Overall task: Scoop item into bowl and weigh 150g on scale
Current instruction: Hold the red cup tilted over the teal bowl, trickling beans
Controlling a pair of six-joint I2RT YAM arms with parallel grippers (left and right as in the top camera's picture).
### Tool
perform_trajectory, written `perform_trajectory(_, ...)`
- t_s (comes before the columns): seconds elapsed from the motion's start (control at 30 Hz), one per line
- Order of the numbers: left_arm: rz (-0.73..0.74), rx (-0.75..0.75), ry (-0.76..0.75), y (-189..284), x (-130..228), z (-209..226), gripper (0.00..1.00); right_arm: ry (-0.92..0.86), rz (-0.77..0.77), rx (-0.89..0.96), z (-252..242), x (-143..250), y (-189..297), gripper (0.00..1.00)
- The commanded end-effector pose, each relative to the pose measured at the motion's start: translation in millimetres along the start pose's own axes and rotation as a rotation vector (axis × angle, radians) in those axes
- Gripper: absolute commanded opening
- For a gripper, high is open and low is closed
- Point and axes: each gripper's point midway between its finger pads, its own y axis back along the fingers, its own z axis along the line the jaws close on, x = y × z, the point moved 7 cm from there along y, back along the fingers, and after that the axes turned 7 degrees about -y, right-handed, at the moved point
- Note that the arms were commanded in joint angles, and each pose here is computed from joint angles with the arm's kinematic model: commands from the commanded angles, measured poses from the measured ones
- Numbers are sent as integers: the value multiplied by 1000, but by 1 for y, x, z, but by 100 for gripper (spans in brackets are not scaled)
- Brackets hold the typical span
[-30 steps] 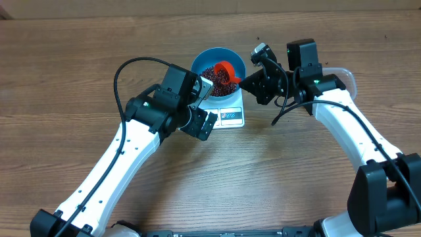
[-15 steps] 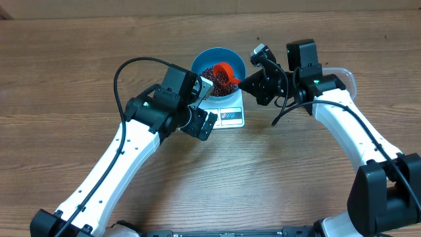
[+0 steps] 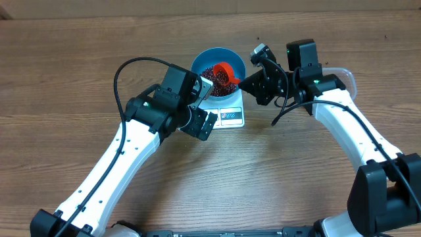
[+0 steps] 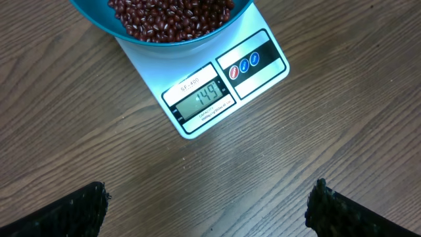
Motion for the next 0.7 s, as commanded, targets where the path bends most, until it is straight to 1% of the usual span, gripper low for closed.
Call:
perform_trajectory(0.0,-30,1,-7,9,-2,0,100,5,-12,0,0,-5,0,3)
perform_trajectory(0.43,-29,1,-6,9,-2,0,100,5,-11,0,0,-5,0,4)
perform_trajectory(0.53,-30,1,-6,9,-2,0,100,77,6,-5,2,-2,-1,4)
perform_trajectory(0.6,-30,1,-6,9,-2,0,100,81,1,11,0,-3,-1,4)
perform_trajectory(0.67,-30,1,-6,9,-2,0,100,25,-6,70,-6,-5,-1,3)
